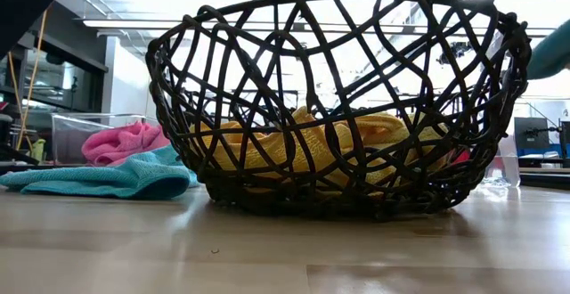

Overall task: Sort microfiber towel by color & place in baskets
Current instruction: Put the bottom left blue towel into the orange bin

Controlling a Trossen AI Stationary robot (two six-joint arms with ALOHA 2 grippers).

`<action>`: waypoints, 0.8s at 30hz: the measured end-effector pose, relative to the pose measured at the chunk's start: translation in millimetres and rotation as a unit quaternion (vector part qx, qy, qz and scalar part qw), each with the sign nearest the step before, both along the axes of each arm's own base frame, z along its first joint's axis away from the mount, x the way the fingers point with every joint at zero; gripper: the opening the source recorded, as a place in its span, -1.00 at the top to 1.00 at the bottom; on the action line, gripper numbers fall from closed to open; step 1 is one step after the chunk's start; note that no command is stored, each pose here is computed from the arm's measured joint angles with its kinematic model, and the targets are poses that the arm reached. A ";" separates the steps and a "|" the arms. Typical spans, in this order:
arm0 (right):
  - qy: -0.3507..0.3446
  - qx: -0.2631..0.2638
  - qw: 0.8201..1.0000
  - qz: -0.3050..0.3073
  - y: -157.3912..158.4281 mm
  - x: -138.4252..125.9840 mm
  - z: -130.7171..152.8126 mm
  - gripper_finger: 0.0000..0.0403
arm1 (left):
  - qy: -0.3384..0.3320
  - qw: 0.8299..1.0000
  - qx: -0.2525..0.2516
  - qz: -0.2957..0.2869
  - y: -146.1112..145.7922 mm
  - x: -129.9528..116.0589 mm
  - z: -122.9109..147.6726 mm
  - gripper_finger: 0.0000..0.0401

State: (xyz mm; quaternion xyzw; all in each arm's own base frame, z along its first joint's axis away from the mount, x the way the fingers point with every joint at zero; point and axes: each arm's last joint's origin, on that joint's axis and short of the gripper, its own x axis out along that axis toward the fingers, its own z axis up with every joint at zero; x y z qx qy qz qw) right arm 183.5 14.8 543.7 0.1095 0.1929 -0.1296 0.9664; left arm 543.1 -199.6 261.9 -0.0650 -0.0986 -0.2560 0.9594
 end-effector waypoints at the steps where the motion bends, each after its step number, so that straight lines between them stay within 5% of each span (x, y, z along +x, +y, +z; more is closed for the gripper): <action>1: 0.000 0.000 1.000 -0.002 -0.9 0.1 0.0 -0.52 | 0.008 1.000 -0.001 -0.006 -2.6 0.9 -6.4 1.00; 8: 0.000 0.000 1.000 -0.014 -5.0 0.4 0.0 -0.52 | 0.075 0.997 0.017 -0.008 -6.2 5.2 -31.8 0.91; 17: 0.000 0.001 1.000 -0.016 -5.1 0.5 -0.1 -0.52 | 0.075 0.997 0.028 -0.008 -5.6 3.8 -27.0 0.35; 24: 0.000 0.000 1.000 -0.017 -5.2 0.4 -0.1 -0.52 | 0.142 0.975 0.169 0.002 8.7 -12.1 2.8 0.06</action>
